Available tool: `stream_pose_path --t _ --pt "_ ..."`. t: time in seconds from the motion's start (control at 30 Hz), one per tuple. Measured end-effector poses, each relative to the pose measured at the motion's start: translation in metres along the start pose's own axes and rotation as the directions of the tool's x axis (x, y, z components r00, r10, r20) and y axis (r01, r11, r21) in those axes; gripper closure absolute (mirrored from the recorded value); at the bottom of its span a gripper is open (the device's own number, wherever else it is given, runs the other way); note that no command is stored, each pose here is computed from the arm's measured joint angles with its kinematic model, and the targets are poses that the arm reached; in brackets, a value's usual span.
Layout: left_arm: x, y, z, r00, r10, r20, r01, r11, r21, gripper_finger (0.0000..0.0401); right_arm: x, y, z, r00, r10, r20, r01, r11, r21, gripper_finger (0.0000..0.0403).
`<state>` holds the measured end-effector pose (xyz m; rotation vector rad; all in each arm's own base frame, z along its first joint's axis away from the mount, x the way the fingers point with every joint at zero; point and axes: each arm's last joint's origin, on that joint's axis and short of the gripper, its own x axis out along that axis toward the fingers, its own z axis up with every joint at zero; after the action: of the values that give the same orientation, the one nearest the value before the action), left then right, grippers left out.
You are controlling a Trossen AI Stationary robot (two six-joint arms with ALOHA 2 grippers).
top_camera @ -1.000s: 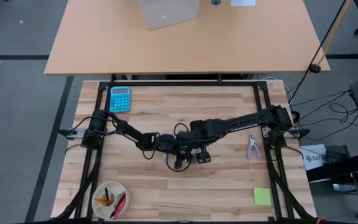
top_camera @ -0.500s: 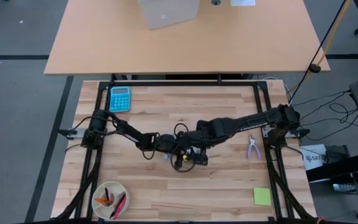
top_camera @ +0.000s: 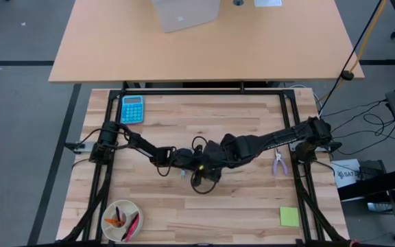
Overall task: Screw lightbulb
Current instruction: Remove the light bulb from the lamp
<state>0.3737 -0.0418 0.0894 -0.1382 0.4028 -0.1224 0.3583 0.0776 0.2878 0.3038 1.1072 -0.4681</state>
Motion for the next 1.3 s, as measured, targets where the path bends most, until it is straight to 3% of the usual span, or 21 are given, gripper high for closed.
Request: stream_pose_path --t 0.13,0.53,0.67,0.97,1.13,1.3 --pt "0.0 0.0 0.0 1.0 0.001 0.0 -0.001 1.0 -0.003 0.0227 0.006 -0.001 0.0 0.999 -0.019 -0.025 0.02 0.999 0.048 0.0025" --pt "0.0 0.0 0.0 1.0 0.004 0.001 -0.004 1.0 -0.006 0.0227 0.032 0.0 0.009 0.997 0.02 -0.069 -0.016 0.999 0.05 0.0027" --pt "0.0 0.0 0.0 1.0 0.004 0.001 -0.004 1.0 -0.006 0.0227 0.038 0.0 0.011 0.993 0.055 -0.109 -0.055 0.998 -0.002 0.0045" --pt "0.0 0.0 0.0 1.0 0.004 0.002 -0.004 1.0 -0.003 0.0227 0.041 -0.006 0.016 0.987 0.096 -0.131 -0.118 0.977 -0.178 0.0143" --pt "0.0 0.0 0.0 1.0 -0.01 0.0 0.01 1.0 0.002 0.0227 0.042 -0.011 0.02 0.978 0.137 -0.159 -0.182 0.932 -0.313 0.0143" --pt "0.0 0.0 0.0 1.0 -0.018 -0.002 0.018 1.0 0.005 0.0227 0.043 -0.013 0.021 0.967 0.172 -0.19 -0.243 0.851 -0.466 0.0125"
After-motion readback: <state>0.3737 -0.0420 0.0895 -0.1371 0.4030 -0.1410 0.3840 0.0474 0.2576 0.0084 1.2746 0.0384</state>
